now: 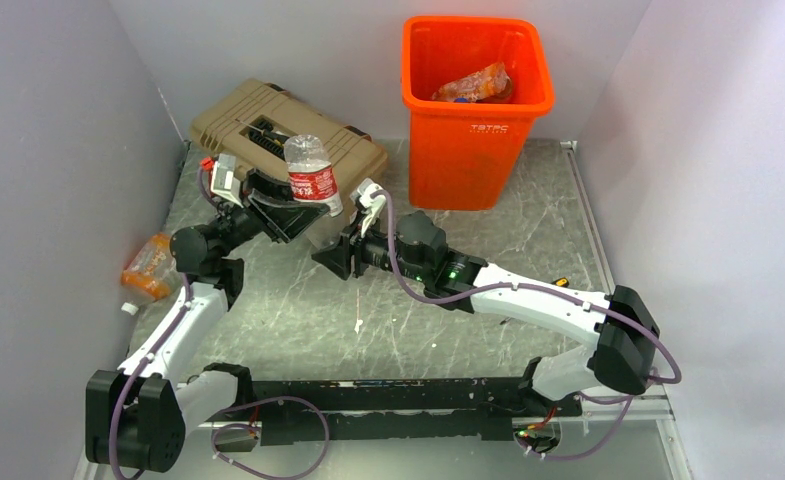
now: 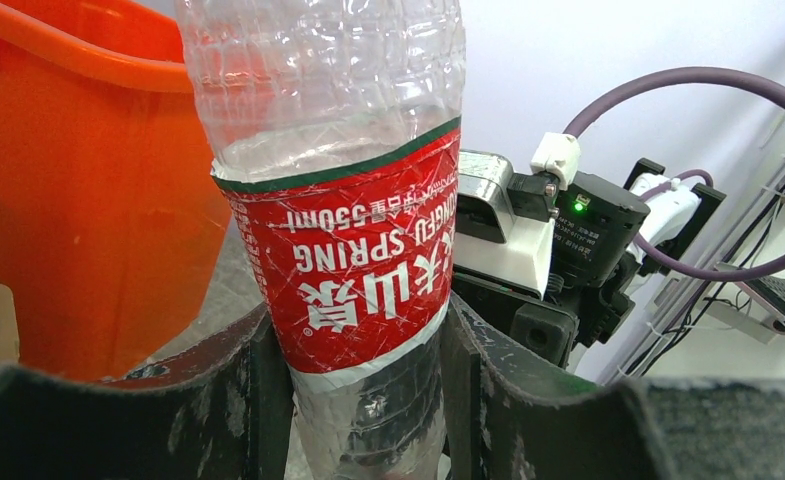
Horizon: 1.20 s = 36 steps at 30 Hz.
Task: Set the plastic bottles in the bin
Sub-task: Place the plastic bottle in the trash bin.
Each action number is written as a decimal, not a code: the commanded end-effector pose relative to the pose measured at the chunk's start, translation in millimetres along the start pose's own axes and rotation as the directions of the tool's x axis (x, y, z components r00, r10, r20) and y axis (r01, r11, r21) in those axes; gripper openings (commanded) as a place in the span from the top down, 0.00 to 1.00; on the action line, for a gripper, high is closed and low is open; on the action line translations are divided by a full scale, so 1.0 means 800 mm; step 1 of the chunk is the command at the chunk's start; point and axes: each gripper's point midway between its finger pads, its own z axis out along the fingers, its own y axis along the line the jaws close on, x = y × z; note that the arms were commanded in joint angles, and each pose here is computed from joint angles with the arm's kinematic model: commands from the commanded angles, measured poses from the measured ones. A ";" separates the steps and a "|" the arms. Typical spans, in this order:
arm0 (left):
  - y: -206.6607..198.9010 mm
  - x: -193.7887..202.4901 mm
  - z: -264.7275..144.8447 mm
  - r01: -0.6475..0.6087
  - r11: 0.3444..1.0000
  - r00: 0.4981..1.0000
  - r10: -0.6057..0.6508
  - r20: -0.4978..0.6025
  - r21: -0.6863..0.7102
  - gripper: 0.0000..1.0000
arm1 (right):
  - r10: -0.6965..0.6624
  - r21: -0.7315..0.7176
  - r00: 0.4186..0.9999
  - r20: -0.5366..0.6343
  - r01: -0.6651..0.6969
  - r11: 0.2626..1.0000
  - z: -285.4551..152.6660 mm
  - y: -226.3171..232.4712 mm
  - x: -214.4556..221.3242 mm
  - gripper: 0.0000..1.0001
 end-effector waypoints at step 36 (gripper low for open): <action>0.006 -0.003 0.004 0.045 0.999 0.999 -0.044 0.007 -0.031 0.51 | -0.200 0.065 0.972 -0.119 0.209 0.976 -0.020 -0.001 0.015 0.78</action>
